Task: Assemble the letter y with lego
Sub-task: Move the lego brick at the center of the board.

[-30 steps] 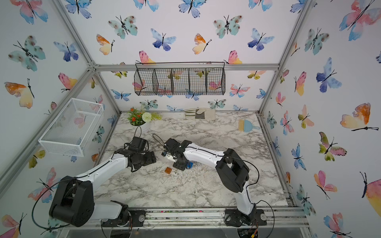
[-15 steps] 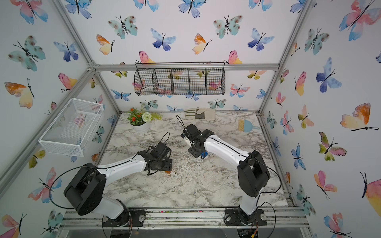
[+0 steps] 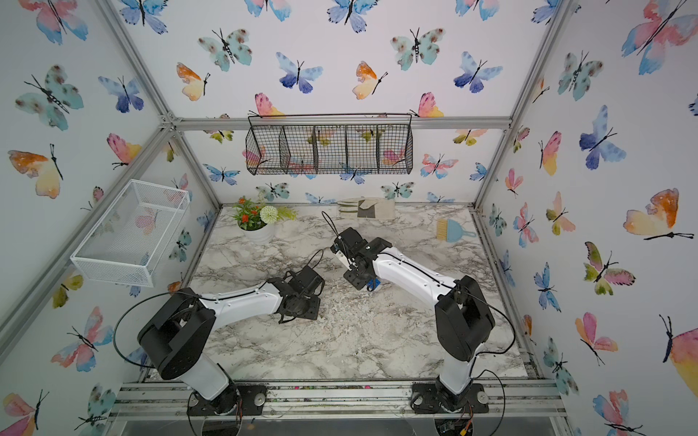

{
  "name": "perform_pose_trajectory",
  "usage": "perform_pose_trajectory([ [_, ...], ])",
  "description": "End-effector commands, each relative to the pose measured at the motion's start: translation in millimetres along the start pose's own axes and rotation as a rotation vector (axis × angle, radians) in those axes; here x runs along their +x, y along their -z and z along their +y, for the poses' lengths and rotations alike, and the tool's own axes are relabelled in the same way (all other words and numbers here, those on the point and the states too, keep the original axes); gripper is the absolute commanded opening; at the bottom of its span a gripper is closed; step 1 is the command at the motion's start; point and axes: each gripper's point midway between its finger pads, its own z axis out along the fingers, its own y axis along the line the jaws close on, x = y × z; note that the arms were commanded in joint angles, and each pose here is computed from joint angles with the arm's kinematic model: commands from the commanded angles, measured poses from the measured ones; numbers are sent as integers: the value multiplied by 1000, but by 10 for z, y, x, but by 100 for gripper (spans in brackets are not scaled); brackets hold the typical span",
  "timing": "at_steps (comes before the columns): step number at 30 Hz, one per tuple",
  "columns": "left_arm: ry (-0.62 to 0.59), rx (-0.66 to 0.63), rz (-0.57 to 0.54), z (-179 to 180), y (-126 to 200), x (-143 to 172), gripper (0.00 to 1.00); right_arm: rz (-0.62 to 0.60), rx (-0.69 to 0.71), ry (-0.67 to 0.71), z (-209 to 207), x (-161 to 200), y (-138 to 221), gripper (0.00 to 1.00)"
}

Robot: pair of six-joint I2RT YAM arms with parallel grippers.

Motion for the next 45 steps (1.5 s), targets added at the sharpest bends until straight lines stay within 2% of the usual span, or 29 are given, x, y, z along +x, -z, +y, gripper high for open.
perform_pose_trajectory([
  [1, 0, -37, 35, 32, -23, 94, 55, 7, -8, -15, 17, 49, 30, 17],
  [10, 23, -18, 23, -42, -60, 149, 41, 0, -22, -18, 40, 41, 34, 18],
  [16, 21, 9, 63, -306, -22, 332, 29, 10, -10, -21, 29, 76, 15, 18],
  [23, 73, 39, 138, -589, 14, 786, 29, 14, -26, -20, 61, 90, -14, 18],
  [31, 192, 18, 74, -488, 148, 749, 30, 21, -45, -9, 101, 109, -40, 18],
  [33, 198, 25, 61, -485, 189, 723, 34, 15, -48, -5, 104, 102, -25, 18],
  [34, 199, 24, 60, -483, 198, 716, 40, 13, -56, -2, 118, 103, -26, 18],
  [36, 194, 16, 55, -481, 226, 695, 66, 9, -87, 21, 179, 96, -27, 18],
  [38, 190, 5, 37, -457, 270, 647, 87, 10, -115, 42, 245, 100, -32, 18],
  [40, 189, 12, 26, -449, 319, 590, 92, 17, -122, 65, 295, 115, -46, 18],
  [45, 219, 26, -24, -293, 542, 387, 93, -10, -201, 177, 609, 83, 19, 19],
])
